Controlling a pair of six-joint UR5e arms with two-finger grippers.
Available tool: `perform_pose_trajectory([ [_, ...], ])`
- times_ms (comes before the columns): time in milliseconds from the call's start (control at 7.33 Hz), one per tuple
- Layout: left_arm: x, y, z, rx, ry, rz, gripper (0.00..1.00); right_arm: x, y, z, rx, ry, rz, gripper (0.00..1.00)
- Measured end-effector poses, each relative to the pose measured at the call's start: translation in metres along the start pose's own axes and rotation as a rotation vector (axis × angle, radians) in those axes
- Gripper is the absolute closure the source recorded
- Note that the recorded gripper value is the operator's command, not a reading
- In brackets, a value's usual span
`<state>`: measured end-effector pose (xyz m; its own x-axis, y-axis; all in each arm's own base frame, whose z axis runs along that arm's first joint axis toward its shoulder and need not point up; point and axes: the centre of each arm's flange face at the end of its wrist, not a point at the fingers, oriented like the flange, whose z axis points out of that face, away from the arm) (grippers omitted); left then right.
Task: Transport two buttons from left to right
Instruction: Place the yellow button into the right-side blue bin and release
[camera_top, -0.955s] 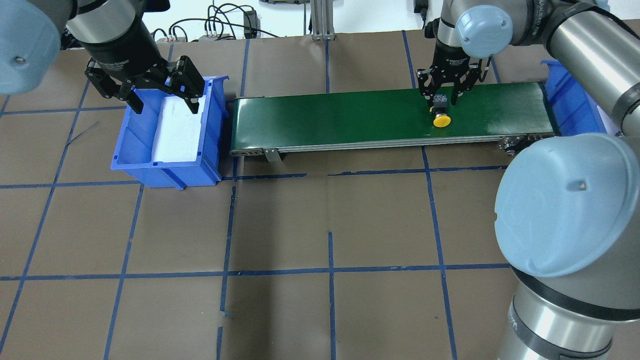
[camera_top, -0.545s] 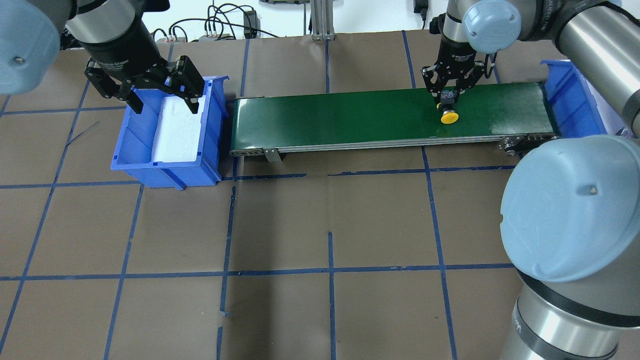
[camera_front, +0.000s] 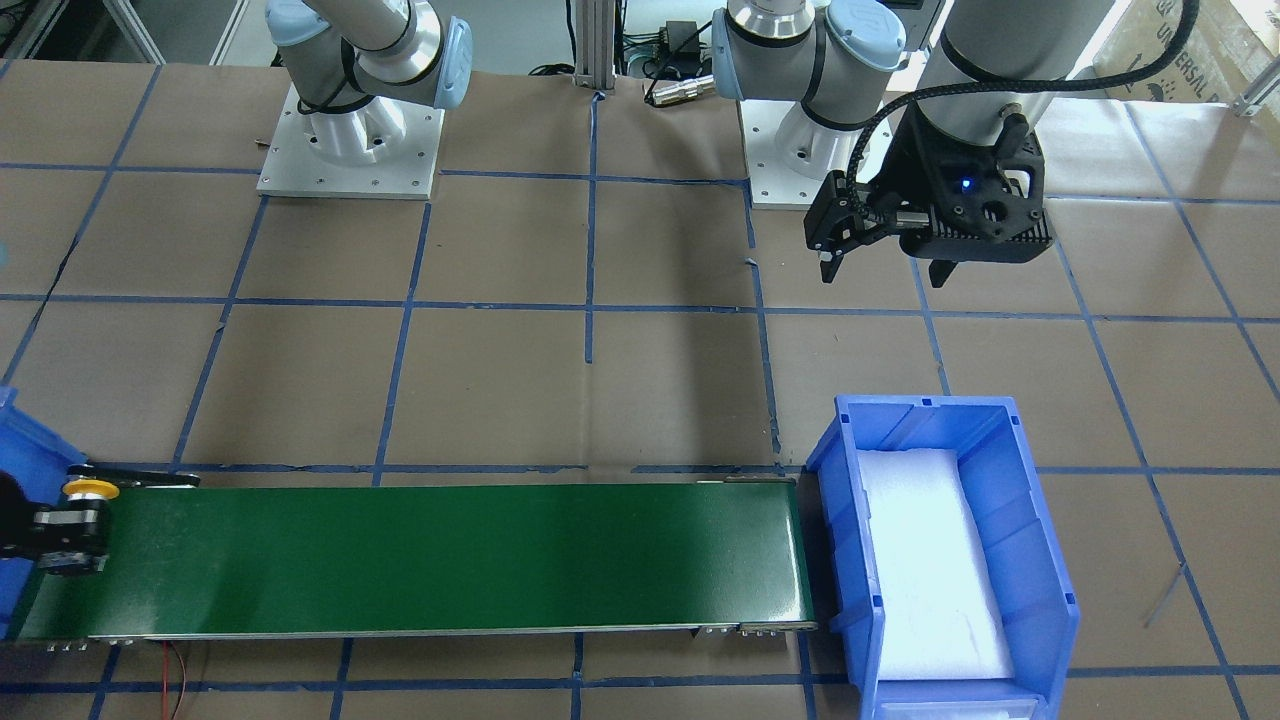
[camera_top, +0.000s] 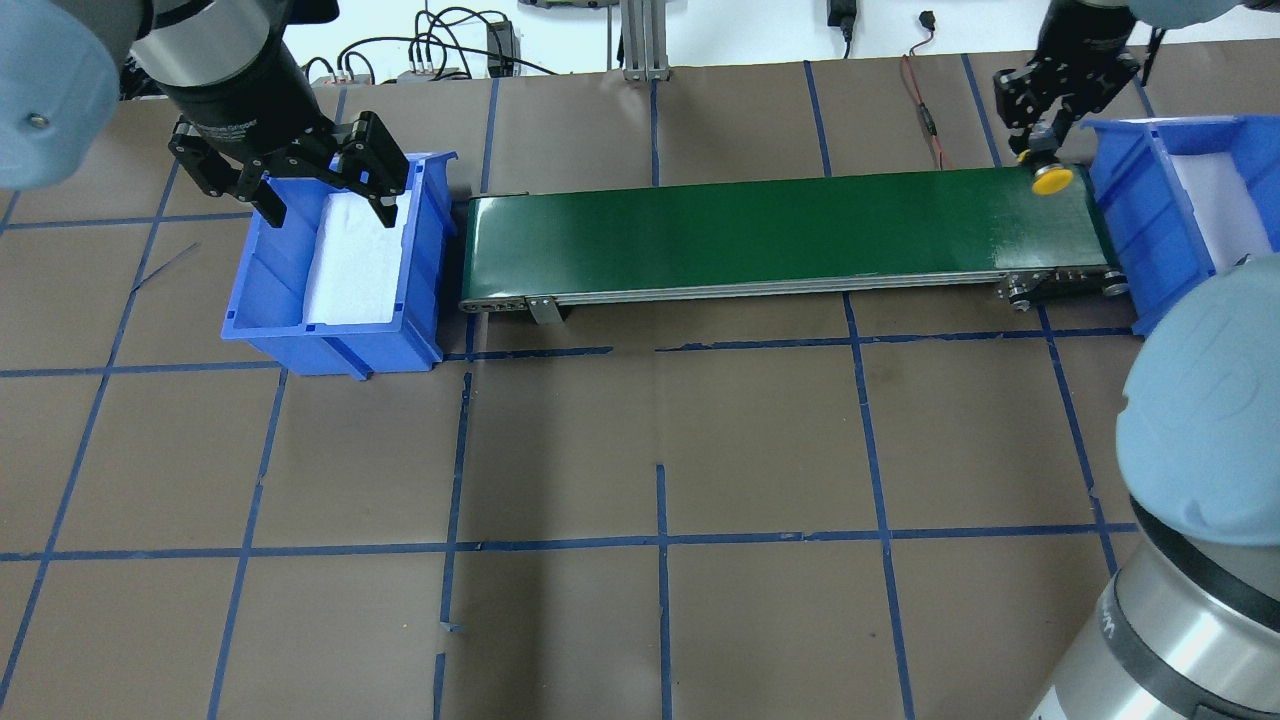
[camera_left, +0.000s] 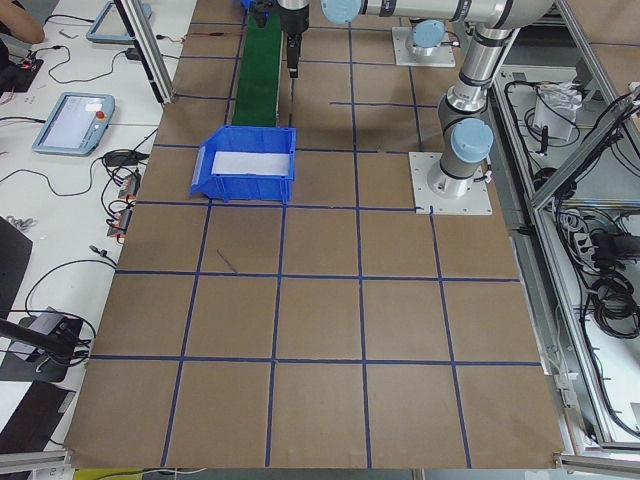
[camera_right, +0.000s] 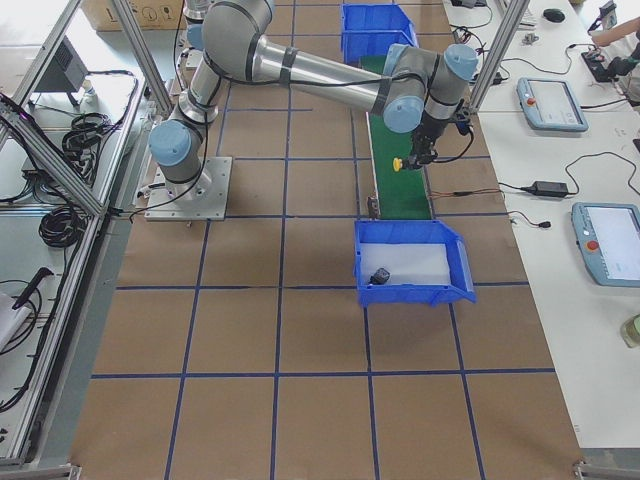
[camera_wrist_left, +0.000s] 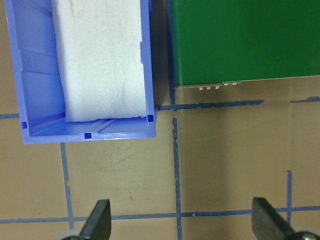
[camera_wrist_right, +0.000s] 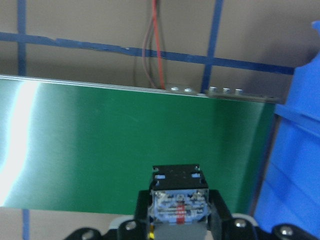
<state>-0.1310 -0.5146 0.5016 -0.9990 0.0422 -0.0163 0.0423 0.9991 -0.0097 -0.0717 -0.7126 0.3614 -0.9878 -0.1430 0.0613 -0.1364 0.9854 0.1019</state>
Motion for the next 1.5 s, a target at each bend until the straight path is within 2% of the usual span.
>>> perform_pose_trajectory([
  [273,0.0,0.0,0.0,0.0,0.0,0.0,0.0,0.089,0.037,-0.013,-0.012,0.052,-0.063,0.81],
  [409,0.0,0.0,0.0,-0.001,-0.001,0.001,0.0,0.13,0.055,-0.015,-0.014,0.062,-0.083,0.81],
  [682,0.0,0.0,0.0,-0.001,-0.001,0.0,0.0,0.174,0.068,-0.002,-0.003,0.065,-0.108,0.77],
  [818,0.0,0.0,0.0,-0.002,-0.001,0.001,0.0,0.188,0.065,0.016,0.0,0.062,-0.102,0.65],
  [955,0.0,0.0,0.0,-0.002,-0.001,0.0,0.0,0.197,0.062,0.03,0.0,0.053,-0.097,0.25],
  [1091,0.0,0.0,0.0,-0.002,-0.001,0.0,0.0,0.2,0.06,0.037,0.001,0.046,-0.094,0.04],
  [1227,0.0,0.0,0.0,-0.002,-0.001,0.0,0.0,0.201,0.059,0.041,0.003,0.039,-0.092,0.0],
  [1500,0.0,0.0,0.0,-0.002,-0.001,0.001,0.0,0.198,0.06,0.037,0.004,0.025,-0.086,0.0],
])
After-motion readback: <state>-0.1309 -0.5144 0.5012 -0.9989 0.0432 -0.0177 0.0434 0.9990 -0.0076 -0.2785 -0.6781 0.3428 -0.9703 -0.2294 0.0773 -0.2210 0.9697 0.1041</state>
